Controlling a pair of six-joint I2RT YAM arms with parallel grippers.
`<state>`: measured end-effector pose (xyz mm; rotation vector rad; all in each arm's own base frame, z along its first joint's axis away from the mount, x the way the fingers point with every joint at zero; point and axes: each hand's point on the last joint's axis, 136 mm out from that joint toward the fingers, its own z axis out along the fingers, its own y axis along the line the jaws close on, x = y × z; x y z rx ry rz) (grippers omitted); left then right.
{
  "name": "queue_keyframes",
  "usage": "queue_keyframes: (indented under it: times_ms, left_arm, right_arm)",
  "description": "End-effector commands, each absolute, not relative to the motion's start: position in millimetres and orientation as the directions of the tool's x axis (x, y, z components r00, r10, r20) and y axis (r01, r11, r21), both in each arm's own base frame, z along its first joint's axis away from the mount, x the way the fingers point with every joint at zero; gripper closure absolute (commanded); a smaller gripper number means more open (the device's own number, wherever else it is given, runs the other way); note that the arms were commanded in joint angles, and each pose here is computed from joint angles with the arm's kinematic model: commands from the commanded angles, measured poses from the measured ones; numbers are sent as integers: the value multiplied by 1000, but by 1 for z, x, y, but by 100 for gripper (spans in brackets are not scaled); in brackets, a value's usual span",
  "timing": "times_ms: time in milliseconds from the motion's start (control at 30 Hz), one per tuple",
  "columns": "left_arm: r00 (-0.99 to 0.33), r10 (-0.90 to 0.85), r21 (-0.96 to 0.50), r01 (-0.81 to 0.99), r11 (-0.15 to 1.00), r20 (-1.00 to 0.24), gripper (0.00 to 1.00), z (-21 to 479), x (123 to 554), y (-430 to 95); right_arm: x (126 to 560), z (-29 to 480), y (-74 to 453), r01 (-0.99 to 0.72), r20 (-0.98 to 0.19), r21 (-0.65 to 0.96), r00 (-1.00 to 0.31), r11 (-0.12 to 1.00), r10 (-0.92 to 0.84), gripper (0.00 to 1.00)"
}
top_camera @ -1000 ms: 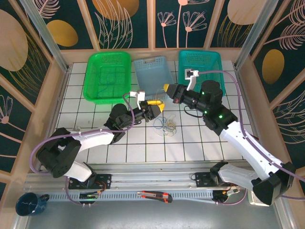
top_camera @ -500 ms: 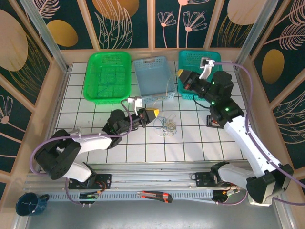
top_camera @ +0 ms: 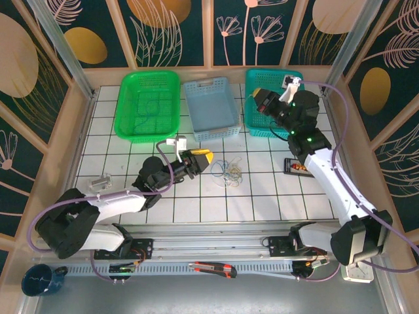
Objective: Untangle the cables
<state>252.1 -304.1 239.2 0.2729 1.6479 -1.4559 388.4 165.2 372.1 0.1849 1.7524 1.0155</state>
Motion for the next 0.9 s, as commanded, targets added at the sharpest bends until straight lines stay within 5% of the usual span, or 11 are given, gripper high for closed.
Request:
queue_keyframes:
  times_ms: [0,200,667,700,800,867]
  left_arm:
    - [-552,-402,-676,667,312,-731,35,244,253,-295]
    - [-519,-440,-677,620,396,-733,1,242,259,-277]
    - [-439,-472,-645,519,561,-764,1,240,284,-256]
    - [-440,-466,-640,519,566,-768,1,240,287,-259]
    - [-439,-450,-629,534,565,-777,1,246,296,-270]
    - [-441,-443,-625,545,559,-781,1,250,302,-278]
  right_arm:
    - [407,390,149,-334,-729,683,-360,650,582,100]
    - [453,370,108,-213,-749,653,-319,727,580,100]
    - [576,284,26,48,-745,610,-307,791,593,100]
    - [584,279,23,55,-749,600,-313,798,585,94]
    - [601,267,16,81,-764,562,-328,823,555,53]
    - [605,265,14,92,-769,548,-336,831,544,45]
